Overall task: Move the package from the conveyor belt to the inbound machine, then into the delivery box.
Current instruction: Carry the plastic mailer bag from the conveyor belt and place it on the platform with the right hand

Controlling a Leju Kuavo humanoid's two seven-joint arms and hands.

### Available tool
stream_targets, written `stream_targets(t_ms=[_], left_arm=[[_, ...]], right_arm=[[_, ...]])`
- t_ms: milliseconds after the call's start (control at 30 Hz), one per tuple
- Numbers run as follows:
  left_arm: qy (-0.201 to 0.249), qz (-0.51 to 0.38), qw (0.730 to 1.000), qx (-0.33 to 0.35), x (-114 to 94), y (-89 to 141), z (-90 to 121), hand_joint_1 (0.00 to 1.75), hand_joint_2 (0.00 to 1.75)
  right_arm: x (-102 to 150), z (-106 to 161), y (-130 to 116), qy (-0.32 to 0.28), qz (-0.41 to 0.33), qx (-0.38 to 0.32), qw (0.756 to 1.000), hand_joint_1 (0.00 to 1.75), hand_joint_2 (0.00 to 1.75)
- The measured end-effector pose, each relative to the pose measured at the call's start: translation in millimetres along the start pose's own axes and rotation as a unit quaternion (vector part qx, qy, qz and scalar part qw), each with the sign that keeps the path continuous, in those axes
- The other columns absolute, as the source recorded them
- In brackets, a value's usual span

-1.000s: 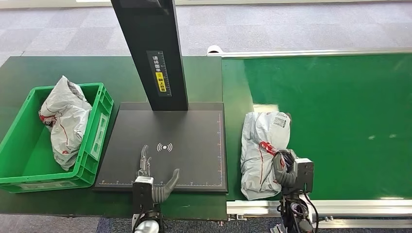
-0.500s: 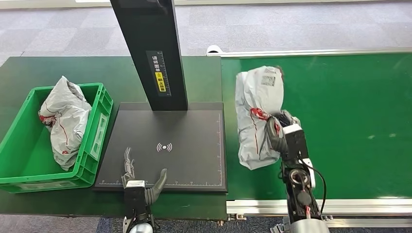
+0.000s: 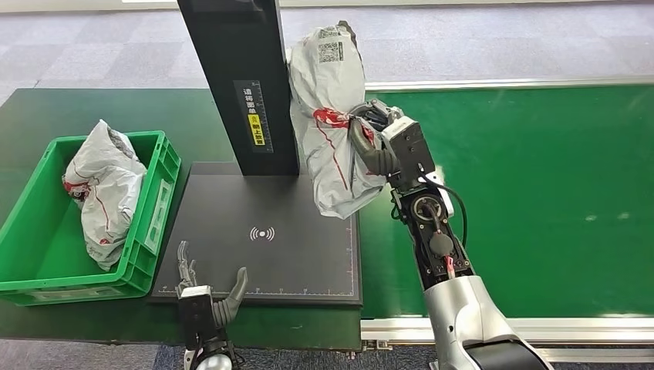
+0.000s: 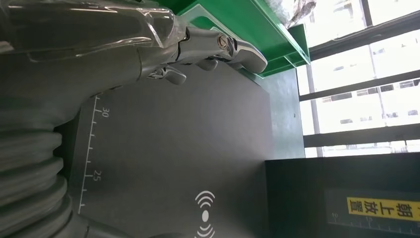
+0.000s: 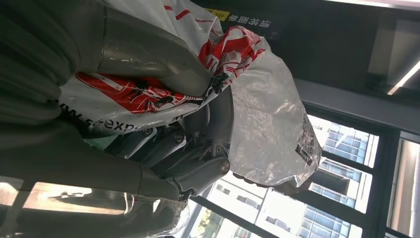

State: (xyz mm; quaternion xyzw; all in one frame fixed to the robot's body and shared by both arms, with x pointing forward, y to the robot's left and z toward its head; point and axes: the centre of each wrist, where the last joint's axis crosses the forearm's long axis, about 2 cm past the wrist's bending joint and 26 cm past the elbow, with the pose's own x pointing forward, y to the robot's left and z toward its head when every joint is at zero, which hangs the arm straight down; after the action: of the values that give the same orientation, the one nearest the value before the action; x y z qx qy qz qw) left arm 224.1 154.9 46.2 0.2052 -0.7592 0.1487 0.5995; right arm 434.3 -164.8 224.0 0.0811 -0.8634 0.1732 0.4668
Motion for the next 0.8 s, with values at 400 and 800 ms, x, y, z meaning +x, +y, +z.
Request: stream_targets(t_ms=[400, 800], left_arm=[[0.004, -0.006, 1.0, 0.011, -2.3, 4.2, -1.2, 0.0, 1.75], [0.015, -0.003, 0.999, 0.03, -4.0, 9.3, -1.5, 0.0, 1.75]], right_arm=[[-6.3, 0.2, 42.0, 0.027, -0.038, 0.051, 0.998, 1.75, 1.75], [-37.3, 56.2, 82.4, 0.073, -0.093, 0.061, 0.991, 1.73, 1.75]])
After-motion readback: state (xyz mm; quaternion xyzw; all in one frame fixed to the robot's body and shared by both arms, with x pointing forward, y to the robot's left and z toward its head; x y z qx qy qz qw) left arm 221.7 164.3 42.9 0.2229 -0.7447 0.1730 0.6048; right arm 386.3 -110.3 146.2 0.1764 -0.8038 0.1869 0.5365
